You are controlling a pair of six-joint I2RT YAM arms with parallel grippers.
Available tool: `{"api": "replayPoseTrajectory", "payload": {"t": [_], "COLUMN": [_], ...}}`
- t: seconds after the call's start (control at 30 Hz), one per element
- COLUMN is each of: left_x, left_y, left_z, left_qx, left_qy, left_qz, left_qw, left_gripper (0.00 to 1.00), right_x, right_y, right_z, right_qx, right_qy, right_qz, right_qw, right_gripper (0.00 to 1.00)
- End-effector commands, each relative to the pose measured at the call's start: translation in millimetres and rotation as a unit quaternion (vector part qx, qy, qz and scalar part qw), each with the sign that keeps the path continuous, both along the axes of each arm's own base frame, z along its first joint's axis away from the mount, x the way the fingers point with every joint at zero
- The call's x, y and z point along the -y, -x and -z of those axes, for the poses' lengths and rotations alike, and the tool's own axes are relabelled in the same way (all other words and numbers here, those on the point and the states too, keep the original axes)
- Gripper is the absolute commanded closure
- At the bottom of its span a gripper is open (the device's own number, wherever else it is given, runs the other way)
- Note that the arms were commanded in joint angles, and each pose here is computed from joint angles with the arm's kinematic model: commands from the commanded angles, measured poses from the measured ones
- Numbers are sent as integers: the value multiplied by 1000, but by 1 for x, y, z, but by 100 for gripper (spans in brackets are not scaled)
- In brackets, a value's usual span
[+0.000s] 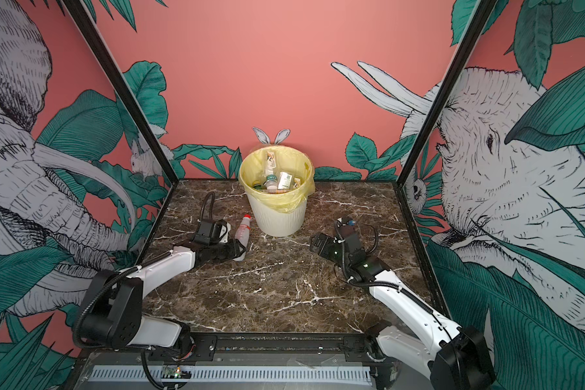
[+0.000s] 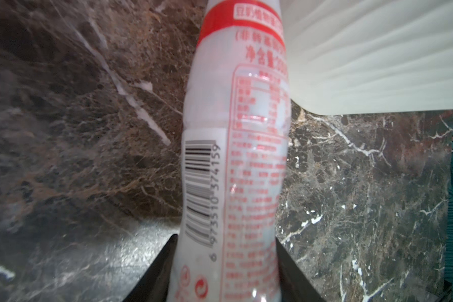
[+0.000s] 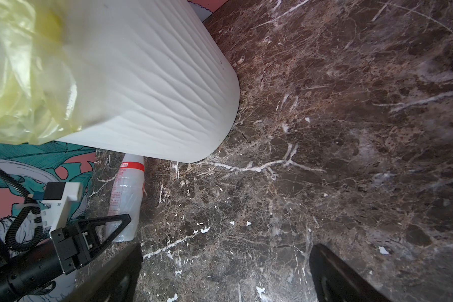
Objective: Throw the plastic bottles in the bin
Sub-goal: Pick up the plastic bottle from the center of the table.
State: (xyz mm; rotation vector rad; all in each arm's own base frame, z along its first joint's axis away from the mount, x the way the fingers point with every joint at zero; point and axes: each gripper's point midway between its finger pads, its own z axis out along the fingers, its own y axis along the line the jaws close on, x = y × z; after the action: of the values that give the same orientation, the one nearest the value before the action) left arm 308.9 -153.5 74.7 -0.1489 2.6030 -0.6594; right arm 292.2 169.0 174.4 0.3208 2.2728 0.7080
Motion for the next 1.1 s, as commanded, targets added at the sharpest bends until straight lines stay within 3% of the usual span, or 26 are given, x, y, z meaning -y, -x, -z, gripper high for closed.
{"api": "replayPoseTrajectory", "payload": {"t": [0.0,1.07], "left_x": [-7,-11], "left_y": [12,22], "left_z": [-4,-129], "left_qx": [1,100], "left_qy": [-3,31], "left_qz": [-10,14], "left_qw": [1000,994], "left_gripper": [49,50], "right_x": [-4,-3], "right_y": [-8,-2], "right_z": [-16,-14], "right_qx": [19,10], "right_qy": [-15,-32], "right_qz": [4,6], "right_qw": [1000,999], "right_gripper": [1,1]}}
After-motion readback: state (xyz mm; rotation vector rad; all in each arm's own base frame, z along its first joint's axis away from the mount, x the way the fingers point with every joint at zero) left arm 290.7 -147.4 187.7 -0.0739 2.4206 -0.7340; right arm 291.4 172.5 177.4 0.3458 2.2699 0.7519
